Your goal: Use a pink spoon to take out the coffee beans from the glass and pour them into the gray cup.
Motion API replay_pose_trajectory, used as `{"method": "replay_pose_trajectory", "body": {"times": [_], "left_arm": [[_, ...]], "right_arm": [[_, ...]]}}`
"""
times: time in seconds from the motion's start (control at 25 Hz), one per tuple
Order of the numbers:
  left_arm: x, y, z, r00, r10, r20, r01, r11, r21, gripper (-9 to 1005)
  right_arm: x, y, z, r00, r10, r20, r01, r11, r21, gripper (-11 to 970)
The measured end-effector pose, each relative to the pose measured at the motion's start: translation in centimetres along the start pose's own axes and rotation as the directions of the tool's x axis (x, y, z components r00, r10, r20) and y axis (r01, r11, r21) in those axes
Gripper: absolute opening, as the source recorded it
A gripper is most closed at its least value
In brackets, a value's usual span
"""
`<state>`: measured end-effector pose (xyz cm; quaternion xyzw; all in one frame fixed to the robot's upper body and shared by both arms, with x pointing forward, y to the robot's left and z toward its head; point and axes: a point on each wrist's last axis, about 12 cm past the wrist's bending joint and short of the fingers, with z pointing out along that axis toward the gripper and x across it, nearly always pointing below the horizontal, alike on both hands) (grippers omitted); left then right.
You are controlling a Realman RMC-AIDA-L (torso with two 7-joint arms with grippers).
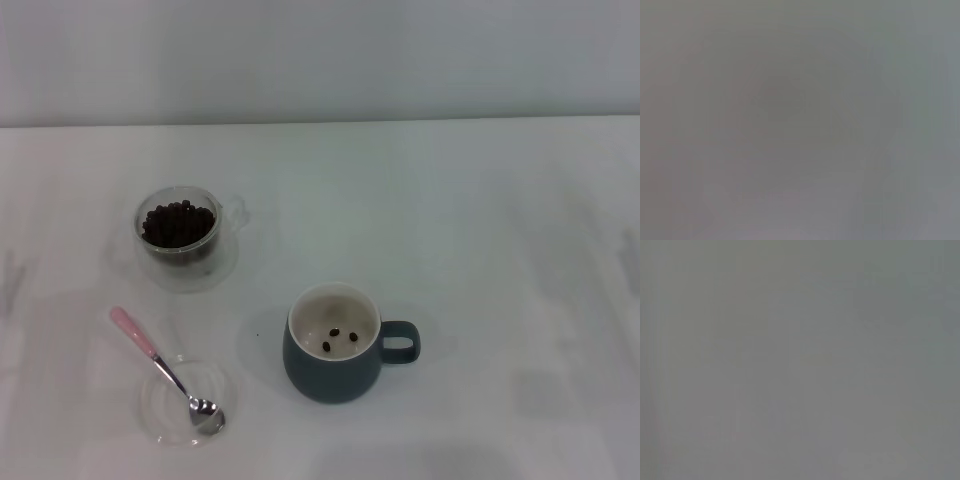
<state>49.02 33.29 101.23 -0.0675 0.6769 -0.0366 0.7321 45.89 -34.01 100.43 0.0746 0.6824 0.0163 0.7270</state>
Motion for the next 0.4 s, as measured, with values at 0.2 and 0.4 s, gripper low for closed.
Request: {"method": "replay_pose_trajectory", "body": {"times": [0.2, 0.4], "left_arm": [[0.2, -0.3, 0.0, 0.998, -0.058, 0.005, 0.058, 0.997, -0.052, 887], [0.5, -0.5, -0.2, 0.996, -0.086, -0.005, 0.085, 0.995, -0.055, 887]], "right_arm": [[-0.1, -1.3, 0.6, 0.999, -0.036, -0.019, 0.037, 0.999, 0.04, 704], [-0.5, -1.9, 1.2, 0.998, -0.067, -0.006, 0.067, 0.996, 0.059, 704]]}}
